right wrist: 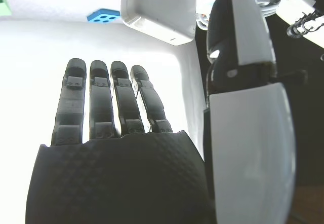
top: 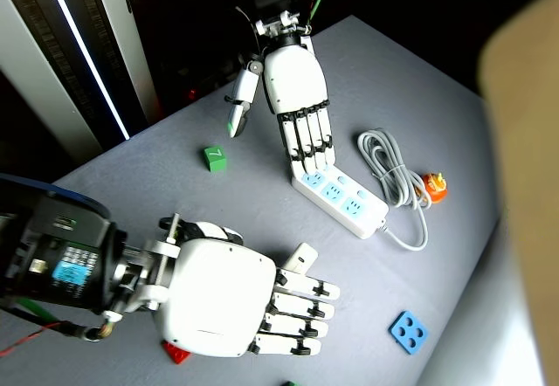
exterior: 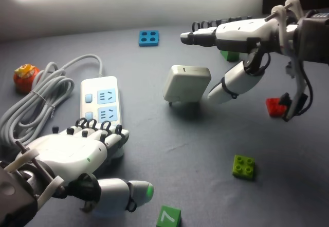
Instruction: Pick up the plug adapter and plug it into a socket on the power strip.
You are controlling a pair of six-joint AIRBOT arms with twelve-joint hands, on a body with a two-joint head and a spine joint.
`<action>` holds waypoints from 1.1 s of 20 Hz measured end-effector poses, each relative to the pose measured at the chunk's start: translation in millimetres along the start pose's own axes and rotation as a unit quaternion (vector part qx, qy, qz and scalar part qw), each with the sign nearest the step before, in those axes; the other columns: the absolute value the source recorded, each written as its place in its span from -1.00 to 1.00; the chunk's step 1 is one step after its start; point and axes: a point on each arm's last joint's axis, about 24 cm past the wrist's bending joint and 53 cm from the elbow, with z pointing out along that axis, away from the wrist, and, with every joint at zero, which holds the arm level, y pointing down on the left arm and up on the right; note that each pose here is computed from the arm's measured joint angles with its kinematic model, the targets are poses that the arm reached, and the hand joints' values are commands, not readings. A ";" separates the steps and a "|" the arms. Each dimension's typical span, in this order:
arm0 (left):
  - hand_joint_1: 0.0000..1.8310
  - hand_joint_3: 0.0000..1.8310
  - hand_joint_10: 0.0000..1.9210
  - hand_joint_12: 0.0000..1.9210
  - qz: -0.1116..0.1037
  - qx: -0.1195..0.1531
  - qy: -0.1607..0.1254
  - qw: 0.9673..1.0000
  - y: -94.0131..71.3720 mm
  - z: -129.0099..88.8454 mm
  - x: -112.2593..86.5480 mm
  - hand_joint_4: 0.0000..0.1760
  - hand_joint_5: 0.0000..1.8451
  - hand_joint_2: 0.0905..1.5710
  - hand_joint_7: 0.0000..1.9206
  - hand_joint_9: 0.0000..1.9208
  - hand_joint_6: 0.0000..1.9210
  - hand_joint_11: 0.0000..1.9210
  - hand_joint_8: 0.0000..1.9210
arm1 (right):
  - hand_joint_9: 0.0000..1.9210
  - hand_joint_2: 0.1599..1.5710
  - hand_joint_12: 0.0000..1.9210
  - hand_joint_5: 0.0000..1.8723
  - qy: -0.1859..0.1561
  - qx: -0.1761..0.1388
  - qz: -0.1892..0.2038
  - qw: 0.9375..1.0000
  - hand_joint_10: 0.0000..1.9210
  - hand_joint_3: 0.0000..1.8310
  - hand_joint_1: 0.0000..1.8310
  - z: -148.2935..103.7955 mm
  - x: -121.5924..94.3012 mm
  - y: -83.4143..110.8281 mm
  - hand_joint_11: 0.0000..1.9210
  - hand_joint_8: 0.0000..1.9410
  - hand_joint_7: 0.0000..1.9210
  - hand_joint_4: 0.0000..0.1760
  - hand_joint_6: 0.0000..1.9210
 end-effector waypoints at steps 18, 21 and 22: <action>-0.99 -0.98 -1.00 -1.00 -0.007 -0.026 -0.004 1.000 20.0 5.6 -1.5 -1.00 -1.00 0.54 -1.00 -1.00 -1.00 -1.00 -1.00 | -0.76 0.42 -0.33 -0.73 0.014 0.018 0.058 0.998 -0.99 -1.00 0.04 40.8 19.9 -9.6 -1.00 -0.99 -0.72 -1.00 -0.99; -0.95 -0.98 -1.00 -1.00 -0.009 -0.025 -0.005 1.000 19.2 6.3 -0.7 -1.00 -1.00 0.56 -1.00 -1.00 -1.00 -1.00 -1.00 | -0.76 0.43 -0.34 -0.73 0.016 0.014 0.048 0.999 -0.99 -1.00 0.02 42.9 23.0 -6.3 -1.00 -1.00 -0.73 -1.00 -0.99; -0.99 -0.98 -1.00 -1.00 -0.012 -0.025 -0.005 1.000 19.2 6.3 -0.5 -1.00 -1.00 0.58 -1.00 -1.00 -1.00 -1.00 -1.00 | -0.74 0.38 -0.22 -0.71 0.015 0.013 0.045 0.999 -0.99 -1.00 0.11 43.3 23.2 -5.5 -1.00 -1.00 -0.72 -1.00 -0.99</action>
